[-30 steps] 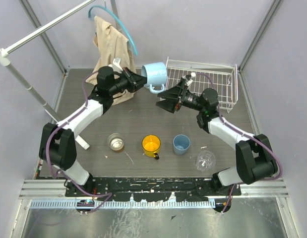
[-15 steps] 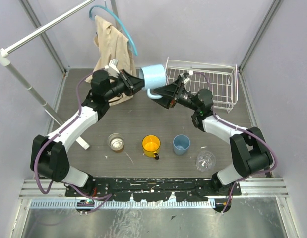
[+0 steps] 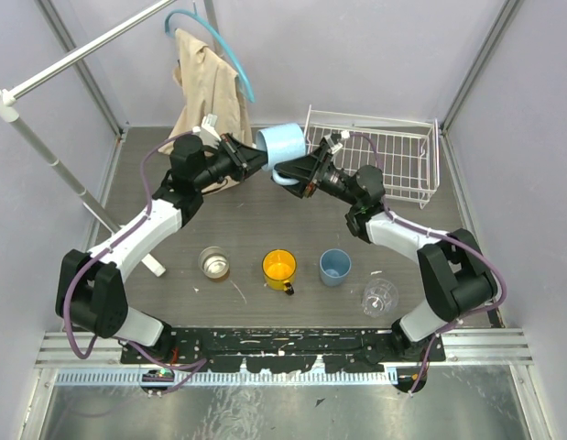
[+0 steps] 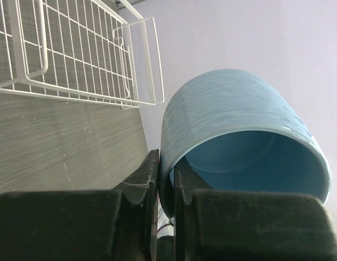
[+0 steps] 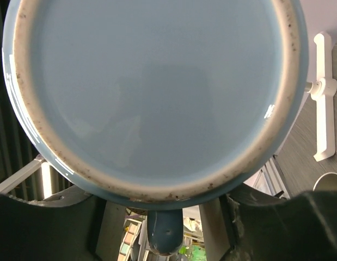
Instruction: Load the cups into the dish rack
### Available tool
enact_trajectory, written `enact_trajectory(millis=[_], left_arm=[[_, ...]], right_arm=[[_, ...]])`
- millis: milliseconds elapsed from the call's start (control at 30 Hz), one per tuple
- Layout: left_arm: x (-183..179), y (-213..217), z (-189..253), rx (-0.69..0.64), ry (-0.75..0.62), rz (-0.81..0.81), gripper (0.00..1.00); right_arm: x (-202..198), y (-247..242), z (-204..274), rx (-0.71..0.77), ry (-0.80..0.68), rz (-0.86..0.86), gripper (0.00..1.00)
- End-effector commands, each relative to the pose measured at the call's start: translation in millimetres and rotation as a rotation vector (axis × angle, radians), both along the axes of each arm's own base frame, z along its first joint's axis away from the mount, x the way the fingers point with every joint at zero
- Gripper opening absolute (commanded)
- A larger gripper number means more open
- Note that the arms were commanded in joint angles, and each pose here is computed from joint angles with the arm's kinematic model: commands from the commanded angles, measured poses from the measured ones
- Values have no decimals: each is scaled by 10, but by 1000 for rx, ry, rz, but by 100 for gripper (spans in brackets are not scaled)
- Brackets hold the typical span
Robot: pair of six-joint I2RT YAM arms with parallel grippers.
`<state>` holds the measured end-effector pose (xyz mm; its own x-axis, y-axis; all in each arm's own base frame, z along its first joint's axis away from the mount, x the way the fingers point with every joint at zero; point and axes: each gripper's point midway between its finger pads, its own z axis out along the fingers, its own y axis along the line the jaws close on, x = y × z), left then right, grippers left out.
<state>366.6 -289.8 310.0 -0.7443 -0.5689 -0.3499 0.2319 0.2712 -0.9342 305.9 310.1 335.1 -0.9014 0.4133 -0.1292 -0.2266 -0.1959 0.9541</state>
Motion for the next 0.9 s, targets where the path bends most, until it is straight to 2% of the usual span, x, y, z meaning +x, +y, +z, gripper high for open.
enact_trajectory(millis=[0, 200, 300, 400, 433, 500, 533, 733, 800, 867], left_arm=[[-219, -81, 569, -78, -188, -56, 0], [-246, -105, 534, -83, -193, -56, 0], [-260, -104, 532, -77, -196, -60, 0], [-256, -104, 493, -73, -193, -59, 0], [-258, -105, 488, -74, -194, -59, 0], [-252, -108, 481, -72, -195, -59, 0], [-250, -112, 475, -69, -194, -61, 0], [-233, -121, 428, -45, -188, -66, 1], [-224, -117, 390, -32, -178, -62, 8], [-217, -105, 356, -18, -171, -56, 20]], right_arm=[[17, -19, 395, 103, -94, -38, 54], [44, -7, 365, 124, -74, -51, 50], [68, -12, 323, 124, -59, -63, 37], [83, -11, 300, 122, -51, -72, 29], [86, -8, 291, 120, -48, -73, 24], [94, -3, 272, 109, -44, -77, 4], [89, -4, 267, 101, -46, -78, 1], [77, 21, 208, 10, -68, -81, 1], [82, 19, 201, -32, -90, -92, 1], [88, 0, 208, -67, -105, -97, 1]])
